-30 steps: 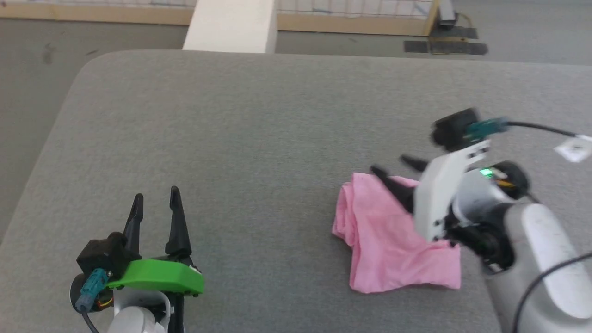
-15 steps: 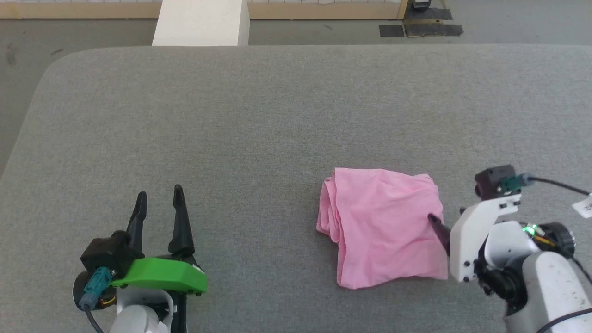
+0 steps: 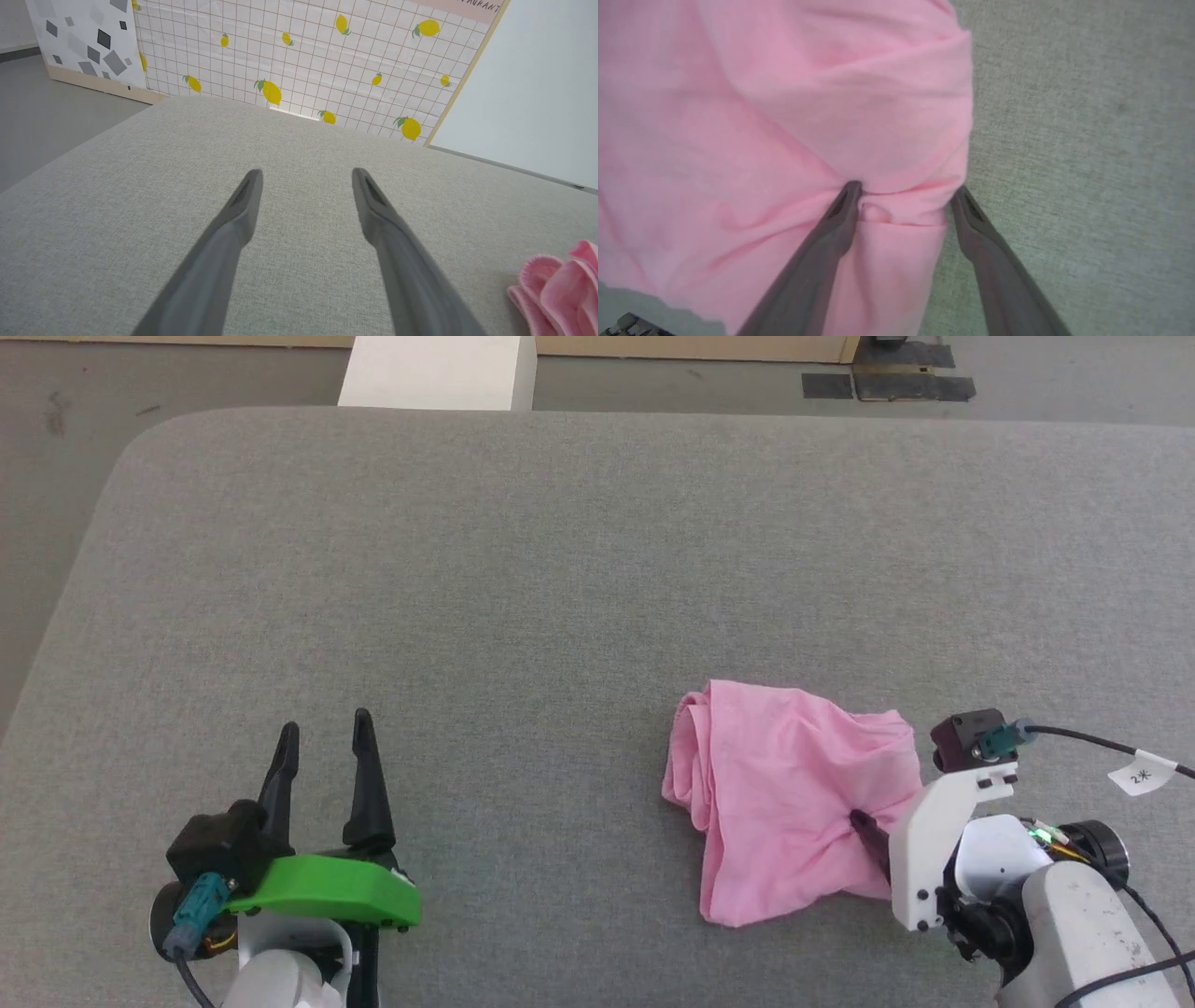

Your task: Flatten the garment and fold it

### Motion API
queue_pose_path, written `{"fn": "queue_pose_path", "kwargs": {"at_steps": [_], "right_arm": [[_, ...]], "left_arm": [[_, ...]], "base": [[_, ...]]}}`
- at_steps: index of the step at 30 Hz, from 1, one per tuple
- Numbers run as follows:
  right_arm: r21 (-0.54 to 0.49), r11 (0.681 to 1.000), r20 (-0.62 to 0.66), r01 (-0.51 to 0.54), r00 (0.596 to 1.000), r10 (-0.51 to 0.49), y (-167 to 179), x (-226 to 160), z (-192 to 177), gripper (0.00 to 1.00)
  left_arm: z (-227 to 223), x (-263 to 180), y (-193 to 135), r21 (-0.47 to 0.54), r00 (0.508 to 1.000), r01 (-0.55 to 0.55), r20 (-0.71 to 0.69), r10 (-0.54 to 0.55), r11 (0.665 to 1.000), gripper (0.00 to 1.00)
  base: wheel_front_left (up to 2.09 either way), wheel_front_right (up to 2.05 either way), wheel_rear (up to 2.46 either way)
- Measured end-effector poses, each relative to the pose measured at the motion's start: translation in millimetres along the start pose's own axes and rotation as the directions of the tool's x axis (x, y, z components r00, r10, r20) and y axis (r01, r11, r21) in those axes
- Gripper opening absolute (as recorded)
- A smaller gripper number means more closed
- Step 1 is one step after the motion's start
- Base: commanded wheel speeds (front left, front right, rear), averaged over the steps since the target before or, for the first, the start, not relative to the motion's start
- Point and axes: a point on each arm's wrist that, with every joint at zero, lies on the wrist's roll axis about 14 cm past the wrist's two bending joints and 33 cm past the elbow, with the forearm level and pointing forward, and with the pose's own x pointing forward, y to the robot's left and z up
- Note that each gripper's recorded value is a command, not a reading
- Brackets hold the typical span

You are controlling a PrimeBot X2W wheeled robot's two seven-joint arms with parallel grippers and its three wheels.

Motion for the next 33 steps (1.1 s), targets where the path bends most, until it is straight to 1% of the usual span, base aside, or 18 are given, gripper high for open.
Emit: {"fn": "queue_pose_path", "kwargs": {"at_steps": [1,8,10,12,14,15,17,20,23,25,28,30,33], "right_arm": [[-0.002,1.0,0.001,0.002,1.0,-0.002,-1,0,0,0.0],[-0.084,0.996,0.013,0.005,1.0,-0.004,-8,-11,11,0.0],[-0.12,0.993,0.018,0.011,1.0,-0.009,-16,-18,17,0.0],[-0.17,0.985,0.019,0.036,0.999,-0.033,-28,-26,22,0.0],[-0.188,0.98,0.02,0.058,0.998,-0.055,-41,-34,27,0.0],[-0.199,0.973,0.024,0.119,0.993,-0.117,-70,-48,31,0.0],[-0.178,0.968,0.024,0.179,0.984,-0.177,-97,-59,30,0.0],[-0.115,0.957,0.016,0.265,0.964,-0.265,-137,-75,22,0.0],[-0.039,0.937,-0.006,0.348,0.937,-0.349,-175,-89,10,0.0],[0.009,0.917,-0.026,0.4,0.916,-0.4,-198,-97,3,0.0],[0.07,0.878,-0.046,0.473,0.881,-0.471,-230,-107,-3,0.0],[0.1,0.852,-0.05,0.513,0.858,-0.511,-247,-111,-5,0.0],[0.137,0.809,-0.079,0.571,0.821,-0.566,-272,-114,-9,0.0]], "left_arm": [[0,0,0,0.0,1.0,0.001,0.0,-0.001,1.0,1.0],[2,6,-13,0.003,0.999,0.044,0.007,-0.044,0.999,1.0],[2,10,-24,-0.003,0.997,0.074,0.009,-0.074,0.997,1.0],[-1,15,-34,-0.004,0.995,0.105,0.005,-0.105,0.995,1.0],[-5,20,-45,-0.004,0.991,0.137,-0.005,-0.137,0.991,1.0],[-12,30,-66,-0.009,0.98,0.197,-0.021,-0.198,0.98,1.0],[-16,40,-85,-0.009,0.967,0.252,-0.027,-0.252,0.968,1.0],[-21,53,-113,-0.014,0.946,0.323,-0.031,-0.324,0.946,1.0],[-28,64,-133,-0.025,0.927,0.373,-0.039,-0.374,0.927,1.0],[-35,70,-142,-0.031,0.916,0.396,-0.053,-0.397,0.918,1.0],[-46,80,-150,-0.016,0.903,0.424,-0.074,-0.424,0.906,1.0],[-53,85,-151,-0.007,0.899,0.431,-0.088,-0.43,0.902,1.0],[-66,93,-143,0.0,0.901,0.42,-0.116,-0.417,0.908,1.0]], "base": [[0.0,0.0,0.0],[0.0,0.0,0.0],[0.0,0.0,0.0],[0.0,0.0,0.0],[0.0,0.0,0.0],[0.0,0.0,0.0],[0.0,0.0,0.0],[0.0,0.0,0.0],[0.0,0.0,0.0],[0.0,0.0,0.0],[0.0,0.0,0.0],[0.0,0.0,0.0],[0.0,0.0,0.0]]}}
